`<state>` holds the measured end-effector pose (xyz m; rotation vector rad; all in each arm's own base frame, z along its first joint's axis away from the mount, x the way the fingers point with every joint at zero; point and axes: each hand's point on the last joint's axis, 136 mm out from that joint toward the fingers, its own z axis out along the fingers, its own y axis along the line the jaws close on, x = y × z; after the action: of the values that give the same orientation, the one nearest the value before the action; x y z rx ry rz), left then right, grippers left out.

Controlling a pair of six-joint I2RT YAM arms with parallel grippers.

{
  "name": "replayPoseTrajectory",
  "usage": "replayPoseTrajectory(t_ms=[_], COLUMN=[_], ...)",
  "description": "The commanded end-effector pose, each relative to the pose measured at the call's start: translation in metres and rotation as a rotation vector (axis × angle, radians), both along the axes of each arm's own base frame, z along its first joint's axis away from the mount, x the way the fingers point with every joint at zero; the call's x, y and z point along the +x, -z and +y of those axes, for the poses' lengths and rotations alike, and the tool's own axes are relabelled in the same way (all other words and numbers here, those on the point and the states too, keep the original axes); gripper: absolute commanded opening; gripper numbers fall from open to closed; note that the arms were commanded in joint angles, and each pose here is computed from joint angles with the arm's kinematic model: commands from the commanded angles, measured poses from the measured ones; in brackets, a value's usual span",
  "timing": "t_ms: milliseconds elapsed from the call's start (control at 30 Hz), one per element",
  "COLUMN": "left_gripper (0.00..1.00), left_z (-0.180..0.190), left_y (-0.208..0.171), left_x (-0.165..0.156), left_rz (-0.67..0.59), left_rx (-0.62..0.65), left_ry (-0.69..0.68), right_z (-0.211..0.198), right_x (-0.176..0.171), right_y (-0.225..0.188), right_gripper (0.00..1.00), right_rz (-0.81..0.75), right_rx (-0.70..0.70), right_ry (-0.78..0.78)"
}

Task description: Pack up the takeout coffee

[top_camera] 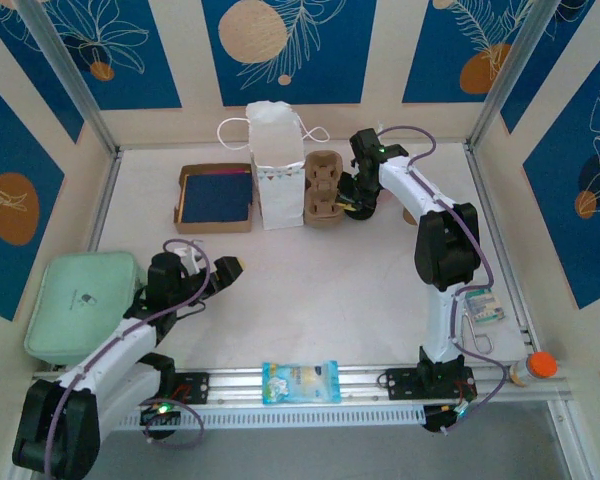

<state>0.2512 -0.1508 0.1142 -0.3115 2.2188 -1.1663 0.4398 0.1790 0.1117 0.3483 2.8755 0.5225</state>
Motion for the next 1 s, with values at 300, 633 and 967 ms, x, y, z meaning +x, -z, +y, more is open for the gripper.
replayPoseTrajectory(t_ms=[300,633,967], left_gripper=[0.98,0.98,0.98], left_z=[0.005,0.005,0.005], left_y=[-0.007,-0.008,-0.010], left_x=[-0.001,0.000,0.000], left_rz=[-0.030,-0.032,-0.035], left_rx=[0.024,0.022,0.018], left_ry=[-0.006,-0.008,-0.007], right_z=[0.005,-0.001,-0.006], right_x=[-0.007,-0.016,-0.031], right_y=[-0.020,-0.051,-0.069], right_gripper=[0.02,0.00,0.00], right_rz=[-0.014,-0.073,-0.100], right_rx=[0.056,0.134,0.181], right_ry=[-0.005,0.004,-0.011])
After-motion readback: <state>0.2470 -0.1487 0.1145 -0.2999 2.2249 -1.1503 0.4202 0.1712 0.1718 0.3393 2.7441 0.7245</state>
